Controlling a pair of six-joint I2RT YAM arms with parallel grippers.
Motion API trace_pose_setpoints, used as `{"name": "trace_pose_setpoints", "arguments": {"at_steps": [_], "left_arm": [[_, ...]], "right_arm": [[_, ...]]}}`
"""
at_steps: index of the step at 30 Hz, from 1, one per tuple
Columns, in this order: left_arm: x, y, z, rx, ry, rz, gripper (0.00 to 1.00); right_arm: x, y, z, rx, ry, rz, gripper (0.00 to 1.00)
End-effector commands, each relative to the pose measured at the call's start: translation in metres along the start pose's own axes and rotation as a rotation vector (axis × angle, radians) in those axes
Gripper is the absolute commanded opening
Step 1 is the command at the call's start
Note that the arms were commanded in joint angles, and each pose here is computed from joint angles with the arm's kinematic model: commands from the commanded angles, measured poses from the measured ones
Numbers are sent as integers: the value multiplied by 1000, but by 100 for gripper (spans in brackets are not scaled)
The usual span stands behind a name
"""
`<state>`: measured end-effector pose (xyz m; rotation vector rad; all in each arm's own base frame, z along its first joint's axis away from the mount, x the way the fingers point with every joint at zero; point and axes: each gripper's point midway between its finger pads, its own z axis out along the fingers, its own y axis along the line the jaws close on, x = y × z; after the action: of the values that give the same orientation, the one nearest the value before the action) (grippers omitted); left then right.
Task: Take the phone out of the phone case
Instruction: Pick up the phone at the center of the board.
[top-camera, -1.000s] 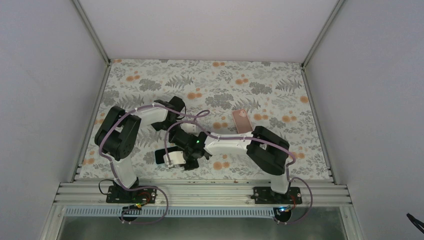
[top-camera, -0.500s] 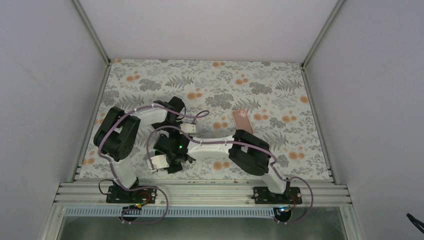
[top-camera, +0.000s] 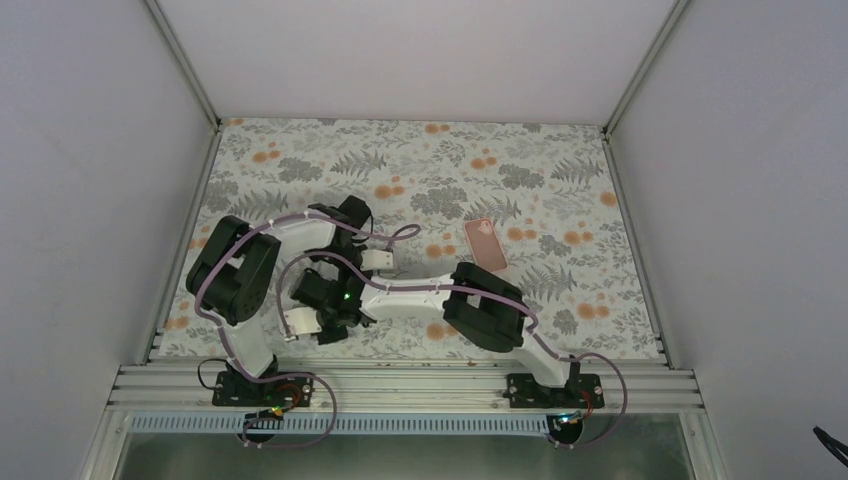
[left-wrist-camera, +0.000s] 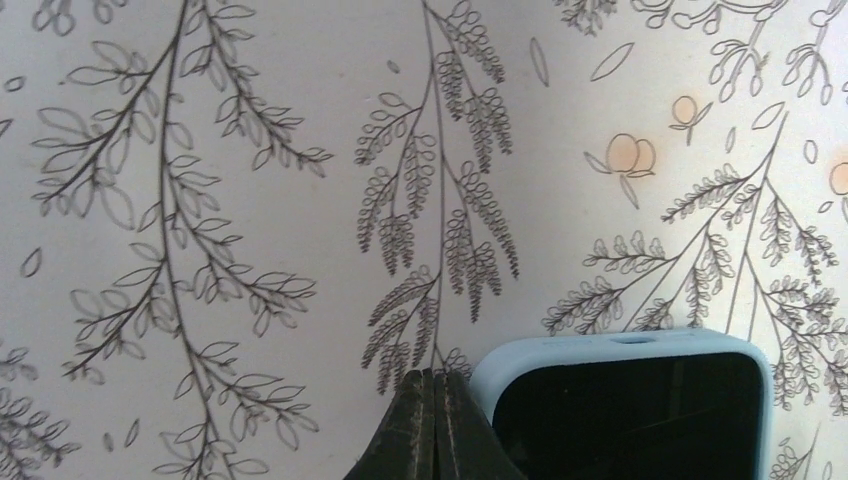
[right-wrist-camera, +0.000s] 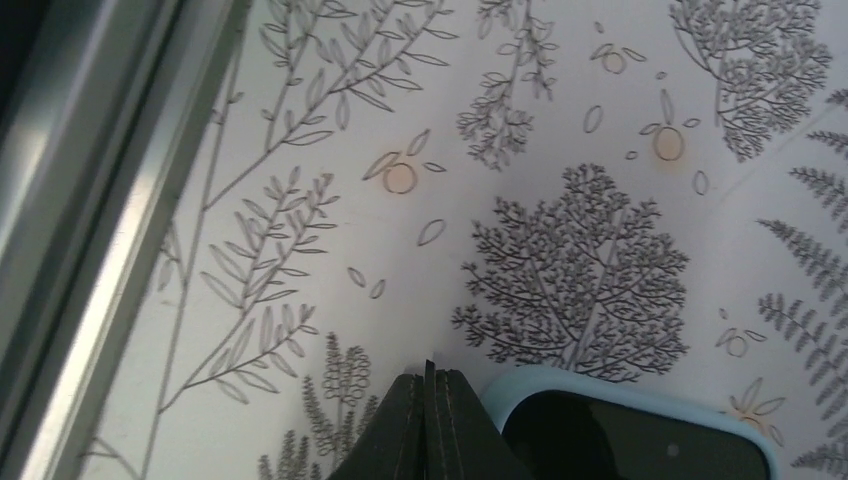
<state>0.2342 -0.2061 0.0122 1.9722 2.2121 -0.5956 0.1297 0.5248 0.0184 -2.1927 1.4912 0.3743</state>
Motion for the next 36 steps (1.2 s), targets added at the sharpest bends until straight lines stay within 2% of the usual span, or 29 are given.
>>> {"name": "trace_pose_setpoints", "arguments": {"at_steps": [1,12,19,20,21,22,24,26,28,29,30,31,36], "left_arm": [[38,-24,25,84,148,-35,2],[17,-14,18,48,115,-11,2],[-1,17,5,-69,65,-2,3],[-5,25,-1,-90,47,-5,11],[-10,33,-8,-107,23,-13,24],[-13,40,-17,-115,-4,-28,37],[-23,53,-37,-122,-61,-39,52],[-32,67,-57,-152,-104,-43,74],[-36,83,-77,-208,-127,-48,86],[-38,94,-90,-245,-139,-53,97],[-36,101,-100,-267,-148,-64,100],[-33,109,-111,-291,-156,-83,100],[-1,150,-170,-496,-171,-228,100]], "right_arm": [[36,-22,14,75,110,65,4],[62,-48,1,149,155,114,4],[45,-45,-17,139,100,76,4],[40,-42,-23,131,84,63,4],[35,-37,-30,113,70,46,6],[30,-33,-37,101,51,35,15],[20,-22,-52,61,14,8,37],[11,-13,-67,42,-10,-12,57],[7,-3,-77,16,-17,-24,69],[6,1,-81,7,-13,-16,74],[6,4,-85,-4,-11,-5,96],[8,5,-89,-5,-7,13,99],[31,15,-89,-27,80,138,100]]}}
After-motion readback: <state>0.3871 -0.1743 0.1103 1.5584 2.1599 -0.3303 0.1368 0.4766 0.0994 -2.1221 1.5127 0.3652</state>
